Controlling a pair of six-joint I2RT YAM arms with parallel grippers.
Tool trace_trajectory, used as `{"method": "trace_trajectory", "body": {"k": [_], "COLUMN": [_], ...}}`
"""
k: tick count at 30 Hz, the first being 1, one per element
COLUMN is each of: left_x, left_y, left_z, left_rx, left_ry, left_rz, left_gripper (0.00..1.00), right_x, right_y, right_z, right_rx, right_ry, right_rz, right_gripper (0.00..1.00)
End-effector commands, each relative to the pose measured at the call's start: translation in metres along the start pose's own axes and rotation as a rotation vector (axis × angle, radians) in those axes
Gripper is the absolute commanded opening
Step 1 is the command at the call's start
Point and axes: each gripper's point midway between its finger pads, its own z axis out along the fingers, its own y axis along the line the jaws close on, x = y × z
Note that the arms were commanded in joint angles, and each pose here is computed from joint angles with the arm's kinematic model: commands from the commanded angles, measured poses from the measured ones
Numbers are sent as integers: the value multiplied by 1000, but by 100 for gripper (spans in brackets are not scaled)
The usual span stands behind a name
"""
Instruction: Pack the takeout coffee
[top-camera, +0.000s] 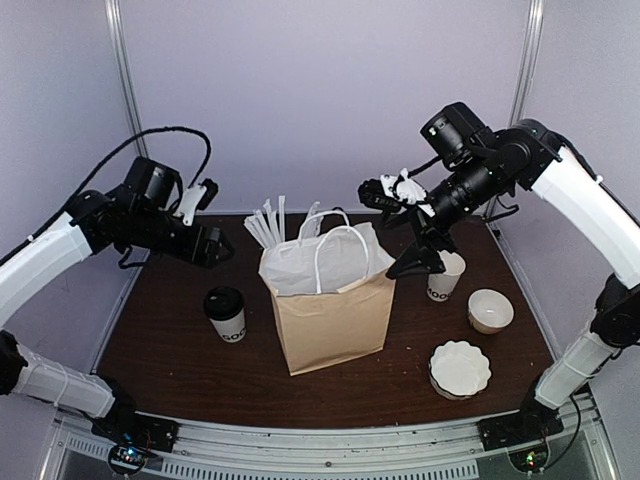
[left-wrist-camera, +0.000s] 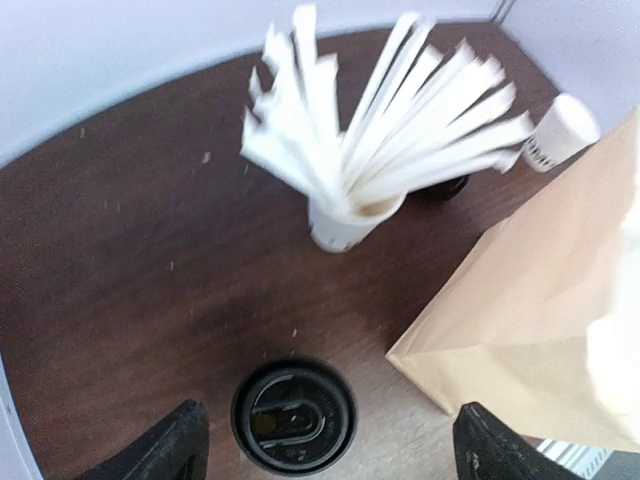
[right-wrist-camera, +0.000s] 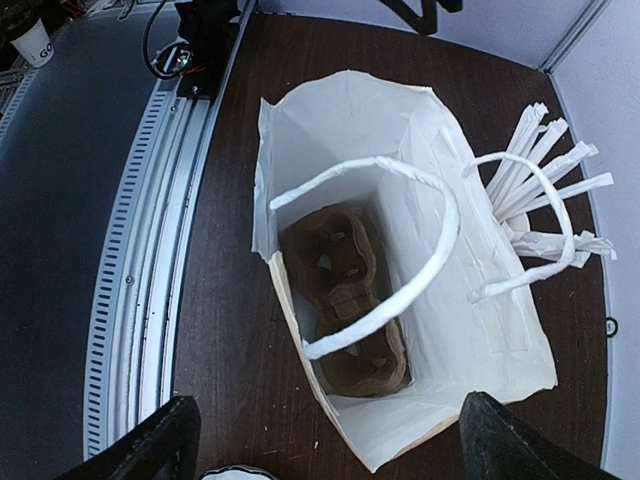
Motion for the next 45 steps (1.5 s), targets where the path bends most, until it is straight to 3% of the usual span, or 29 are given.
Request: {"method": "trace_trajectory", "body": {"k": [1, 8, 15, 16, 21, 23, 24, 25, 28, 30, 37, 45], "left_x": [-65, -107, -122, -122, -125, -128, -130, -133, -142, -150, -183, -206], "left_y": [-56, -123, -149, -155, -164, -170, -173, -175, -182, -189, -194, -188], "left_z": [-44, -24, 28, 31, 48, 47, 44, 40, 21, -1, -68, -96], "left_rx": [263, 433, 538, 566, 612, 649, 670, 683, 693, 705, 646, 595], "left_ry": [-212, -214, -111, -105, -74, -81, -89, -97, -136, -180, -307, -403], "left_rz": [147, 327, 314, 308, 277, 272, 269, 267, 269, 287, 318, 313], "left_gripper": [88, 89, 81, 78, 58, 44, 31, 23, 15, 0, 0, 0], "right_x": [-24, -32, -42, -41, -40, -39, -40, -41, -53, -69, -125, -146], "right_y": [4, 10, 6, 5, 5, 5, 4, 4, 3, 4, 10, 4], "right_z": [7, 39, 37, 37, 40, 41, 41, 39, 25, 7, -53, -75], "right_rx": [-38, -59, -39, -38, -40, -40, -38, -32, -13, 2, 27, 90], "right_ry": [-67, -49, -83, -83, -81, -78, -79, -84, -124, -176, -369, -427], "right_rz": [33, 53, 70, 71, 79, 81, 84, 85, 66, 41, -42, -84], "right_gripper": [90, 69, 44, 43, 12, 5, 0, 0, 0, 0, 0, 0]}}
